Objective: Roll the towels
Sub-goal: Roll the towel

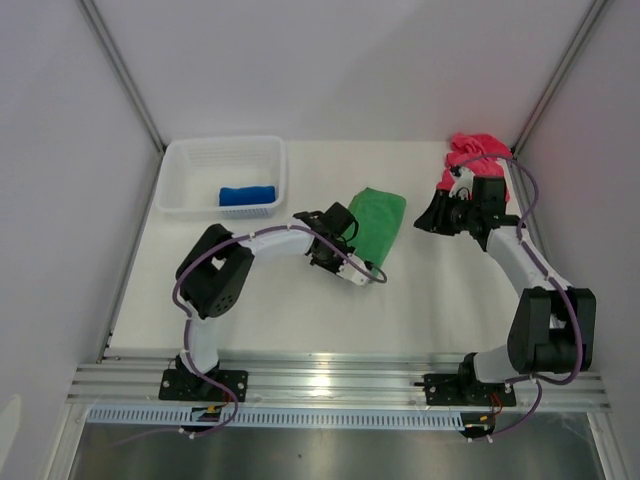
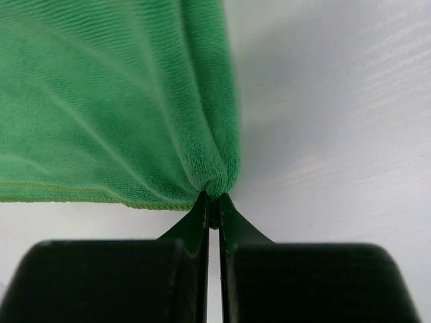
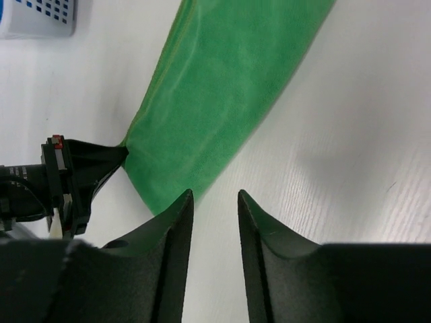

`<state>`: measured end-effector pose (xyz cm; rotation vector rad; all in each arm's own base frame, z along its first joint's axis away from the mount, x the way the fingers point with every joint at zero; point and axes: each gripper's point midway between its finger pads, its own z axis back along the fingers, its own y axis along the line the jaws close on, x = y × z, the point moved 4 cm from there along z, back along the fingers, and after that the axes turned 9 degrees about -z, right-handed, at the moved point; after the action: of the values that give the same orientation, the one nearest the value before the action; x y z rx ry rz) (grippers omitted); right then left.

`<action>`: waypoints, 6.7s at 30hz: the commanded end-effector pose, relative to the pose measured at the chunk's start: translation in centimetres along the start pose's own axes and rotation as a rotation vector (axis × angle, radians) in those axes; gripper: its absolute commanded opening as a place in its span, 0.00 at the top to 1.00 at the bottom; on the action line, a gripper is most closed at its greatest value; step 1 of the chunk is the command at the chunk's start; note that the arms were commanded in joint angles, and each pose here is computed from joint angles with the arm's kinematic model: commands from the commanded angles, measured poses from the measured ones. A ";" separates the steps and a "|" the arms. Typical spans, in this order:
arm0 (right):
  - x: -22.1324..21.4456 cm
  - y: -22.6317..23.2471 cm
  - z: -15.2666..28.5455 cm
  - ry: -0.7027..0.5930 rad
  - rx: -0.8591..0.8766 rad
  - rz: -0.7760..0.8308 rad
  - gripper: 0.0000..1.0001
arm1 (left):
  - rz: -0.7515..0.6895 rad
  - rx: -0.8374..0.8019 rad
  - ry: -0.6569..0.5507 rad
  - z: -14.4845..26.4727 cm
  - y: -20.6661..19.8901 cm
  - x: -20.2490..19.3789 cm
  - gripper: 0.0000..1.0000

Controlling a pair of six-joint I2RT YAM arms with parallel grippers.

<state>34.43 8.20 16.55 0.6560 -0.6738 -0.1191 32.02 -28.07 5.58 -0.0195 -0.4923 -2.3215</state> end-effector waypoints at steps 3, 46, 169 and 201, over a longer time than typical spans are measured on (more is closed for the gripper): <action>4.6 2.2 2.7 -0.264 0.025 0.219 0.54 | 0.322 -0.035 -0.095 2.8 0.6 0.7 0.99; -17.1 5.6 -1.7 0.037 0.419 1.640 0.16 | 0.772 -0.151 -0.268 4.3 -4.1 3.2 0.99; -20.0 3.4 -2.3 0.305 0.370 1.604 1.00 | 0.034 -0.035 -0.323 0.7 -6.3 8.7 0.99; -18.0 7.6 -0.8 0.530 0.627 1.111 0.98 | 0.963 -0.281 -0.510 6.3 -4.8 6.6 0.99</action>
<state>18.65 19.21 9.66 0.7312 -0.4233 1.2966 22.55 -27.12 10.66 -0.8333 -0.3007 -1.4590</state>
